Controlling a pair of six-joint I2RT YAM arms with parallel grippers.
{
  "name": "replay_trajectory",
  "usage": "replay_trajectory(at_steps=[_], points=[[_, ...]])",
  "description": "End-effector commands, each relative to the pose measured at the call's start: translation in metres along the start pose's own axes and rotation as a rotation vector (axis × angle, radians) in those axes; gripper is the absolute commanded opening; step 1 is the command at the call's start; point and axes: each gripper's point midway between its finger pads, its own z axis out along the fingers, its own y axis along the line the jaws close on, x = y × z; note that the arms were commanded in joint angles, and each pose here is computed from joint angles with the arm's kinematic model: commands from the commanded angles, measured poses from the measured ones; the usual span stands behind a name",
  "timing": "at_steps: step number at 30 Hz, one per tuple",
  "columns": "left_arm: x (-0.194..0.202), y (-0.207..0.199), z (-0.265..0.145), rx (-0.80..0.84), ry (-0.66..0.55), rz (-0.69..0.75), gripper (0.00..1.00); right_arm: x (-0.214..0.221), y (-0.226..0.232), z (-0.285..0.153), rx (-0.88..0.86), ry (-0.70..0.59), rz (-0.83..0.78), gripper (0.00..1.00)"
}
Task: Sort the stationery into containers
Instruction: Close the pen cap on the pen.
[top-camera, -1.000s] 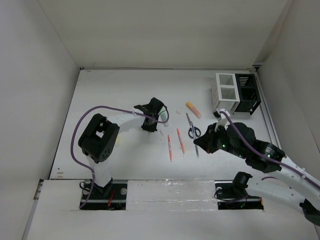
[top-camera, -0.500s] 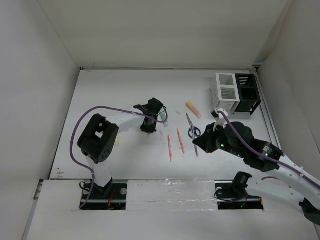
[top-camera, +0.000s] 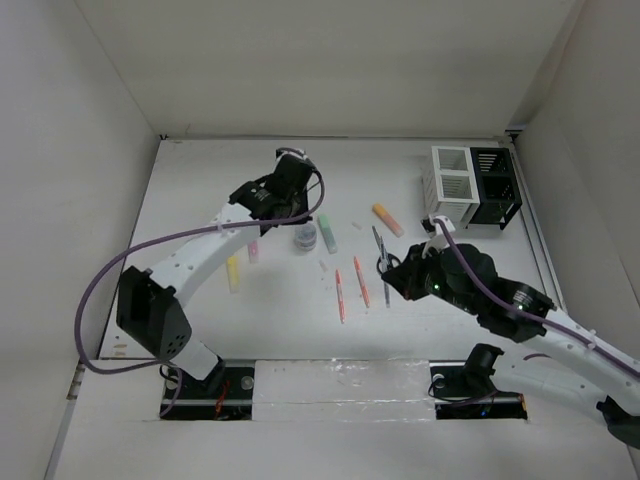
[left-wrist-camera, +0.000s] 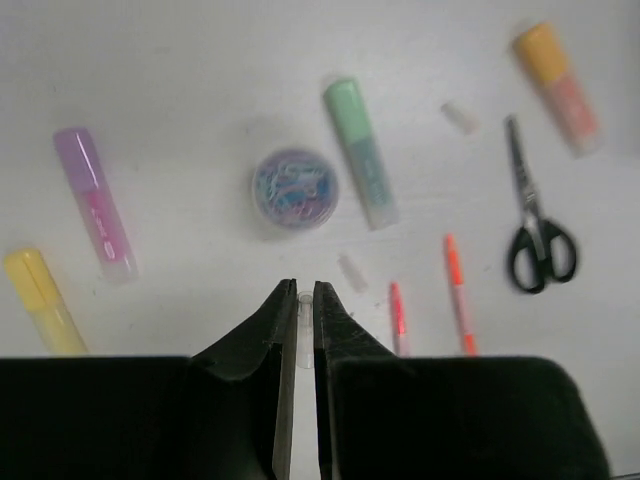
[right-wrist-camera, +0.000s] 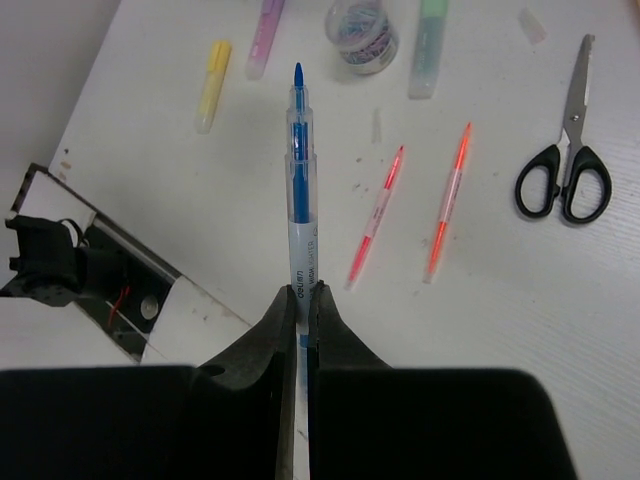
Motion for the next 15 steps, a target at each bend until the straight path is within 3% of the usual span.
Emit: replay_trajectory(at_steps=[1,5,7,15], points=[[-0.063,-0.014,-0.052,0.094,-0.235,-0.125,0.0,-0.014,0.02,0.017,-0.083,-0.077,0.041,0.0],[-0.104,-0.046,-0.117,0.407,-0.472,-0.174,0.0,-0.014,0.064,0.036,-0.298,-0.075,0.052,0.0],[-0.116,-0.042,-0.143,0.485,-0.57,-0.196,0.0,-0.001,0.08,0.045,-0.376,0.002,0.051,0.0],[-0.11,-0.049,-0.18,0.64,-0.652,-0.186,0.0,-0.012,0.12,0.066,-0.545,-0.011,0.037,0.0]])
